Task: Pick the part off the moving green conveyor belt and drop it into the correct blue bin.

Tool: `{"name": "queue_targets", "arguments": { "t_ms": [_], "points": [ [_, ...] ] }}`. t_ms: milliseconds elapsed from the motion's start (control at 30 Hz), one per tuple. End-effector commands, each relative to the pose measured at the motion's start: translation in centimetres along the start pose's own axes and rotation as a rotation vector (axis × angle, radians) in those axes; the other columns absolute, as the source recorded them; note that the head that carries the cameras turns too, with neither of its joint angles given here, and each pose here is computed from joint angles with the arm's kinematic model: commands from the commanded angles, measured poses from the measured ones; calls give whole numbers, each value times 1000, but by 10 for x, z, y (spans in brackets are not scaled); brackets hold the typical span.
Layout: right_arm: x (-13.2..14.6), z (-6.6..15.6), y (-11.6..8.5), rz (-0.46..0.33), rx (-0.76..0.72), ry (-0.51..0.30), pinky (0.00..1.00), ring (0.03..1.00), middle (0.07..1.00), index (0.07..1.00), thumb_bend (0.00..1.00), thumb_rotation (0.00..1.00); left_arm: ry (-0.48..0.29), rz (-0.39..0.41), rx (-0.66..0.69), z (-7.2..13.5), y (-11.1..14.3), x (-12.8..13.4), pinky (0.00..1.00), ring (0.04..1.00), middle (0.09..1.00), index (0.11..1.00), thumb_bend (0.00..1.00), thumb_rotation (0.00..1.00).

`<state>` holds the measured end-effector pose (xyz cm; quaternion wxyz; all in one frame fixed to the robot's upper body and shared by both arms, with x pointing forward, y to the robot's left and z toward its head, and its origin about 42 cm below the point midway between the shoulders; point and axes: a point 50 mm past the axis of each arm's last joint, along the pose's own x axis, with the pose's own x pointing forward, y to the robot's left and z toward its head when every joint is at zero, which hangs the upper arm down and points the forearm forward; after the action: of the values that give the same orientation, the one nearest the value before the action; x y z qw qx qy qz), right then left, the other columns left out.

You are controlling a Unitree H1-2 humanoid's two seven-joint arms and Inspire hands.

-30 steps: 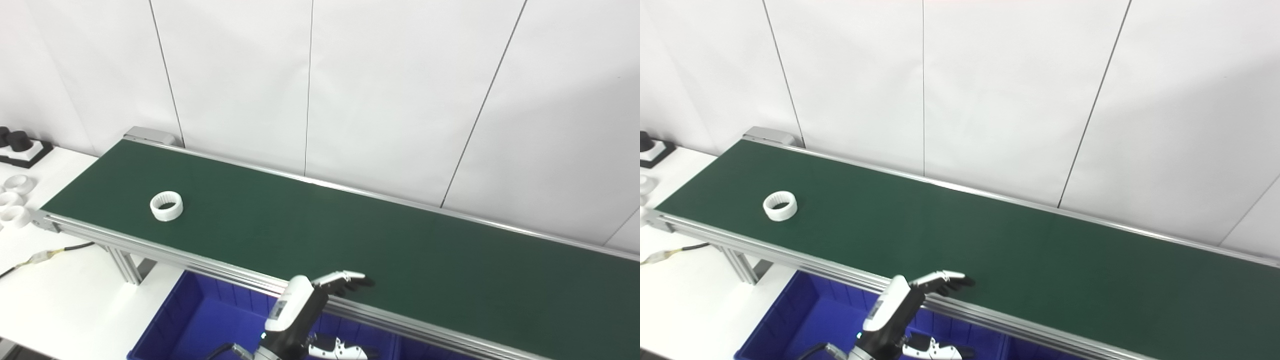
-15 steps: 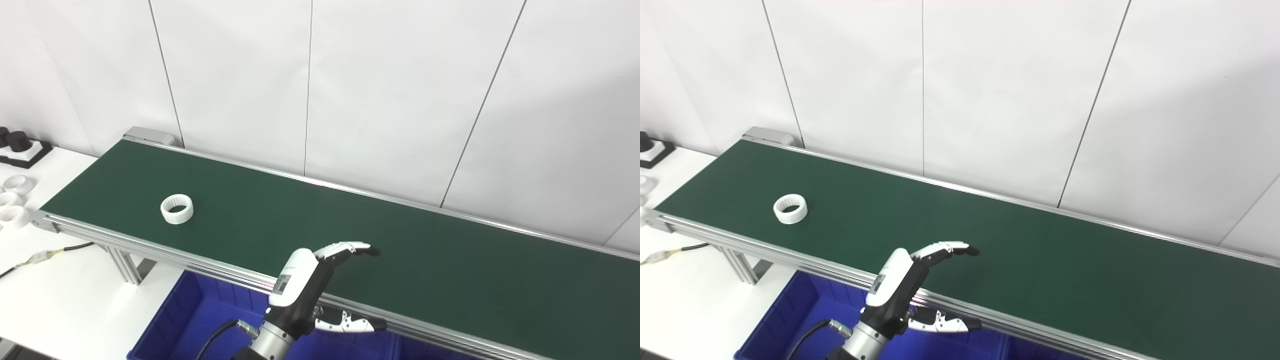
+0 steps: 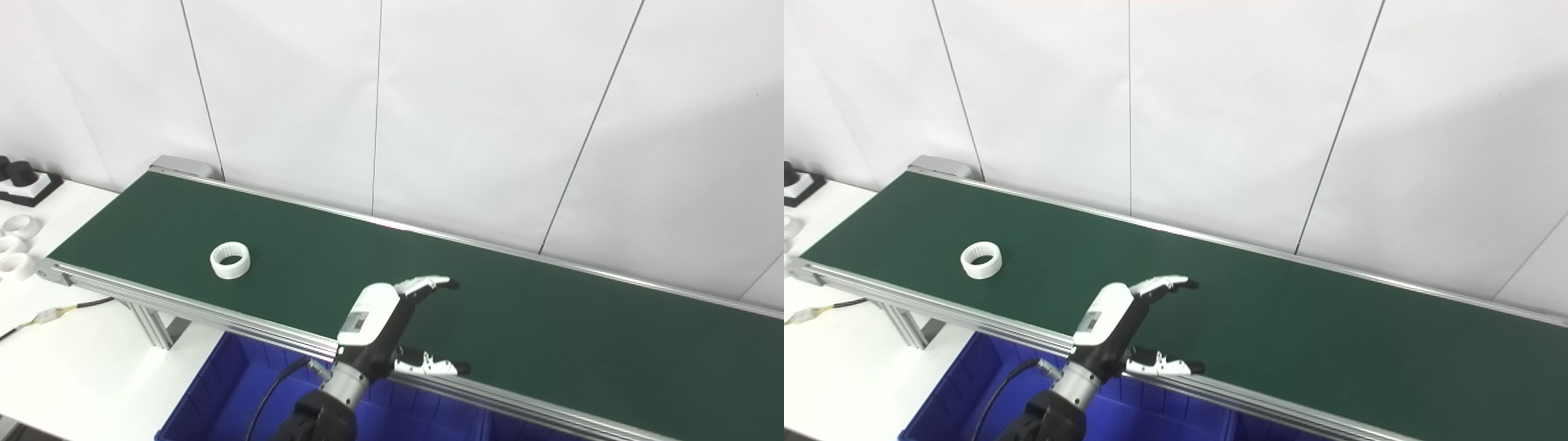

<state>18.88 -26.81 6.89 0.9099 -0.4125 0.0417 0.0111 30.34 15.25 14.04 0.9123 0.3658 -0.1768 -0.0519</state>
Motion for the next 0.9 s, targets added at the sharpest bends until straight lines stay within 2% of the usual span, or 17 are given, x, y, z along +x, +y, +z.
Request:
{"name": "queue_targets", "arguments": {
  "t_ms": [0,200,500,733,867],
  "points": [
    [5,3,-6,-37,0,-43,564,619,636,780,782,122,-28,55,19,6,11,17,740,790,826,789,774,340],
    [7,-2,-6,-43,7,-46,560,613,630,778,789,113,-55,48,57,11,11,25,759,792,822,786,769,350],
    [10,-9,-6,-59,17,-71,607,622,632,781,791,9,-80,51,93,15,6,34,736,765,811,784,769,361],
    [14,-9,-3,-52,14,-72,577,614,629,781,789,34,-29,81,115,5,11,41,764,800,833,812,777,345],
    [16,-4,-2,-40,14,-55,566,619,634,780,782,72,20,115,136,-14,19,50,791,817,848,858,787,388]
  ]
}}
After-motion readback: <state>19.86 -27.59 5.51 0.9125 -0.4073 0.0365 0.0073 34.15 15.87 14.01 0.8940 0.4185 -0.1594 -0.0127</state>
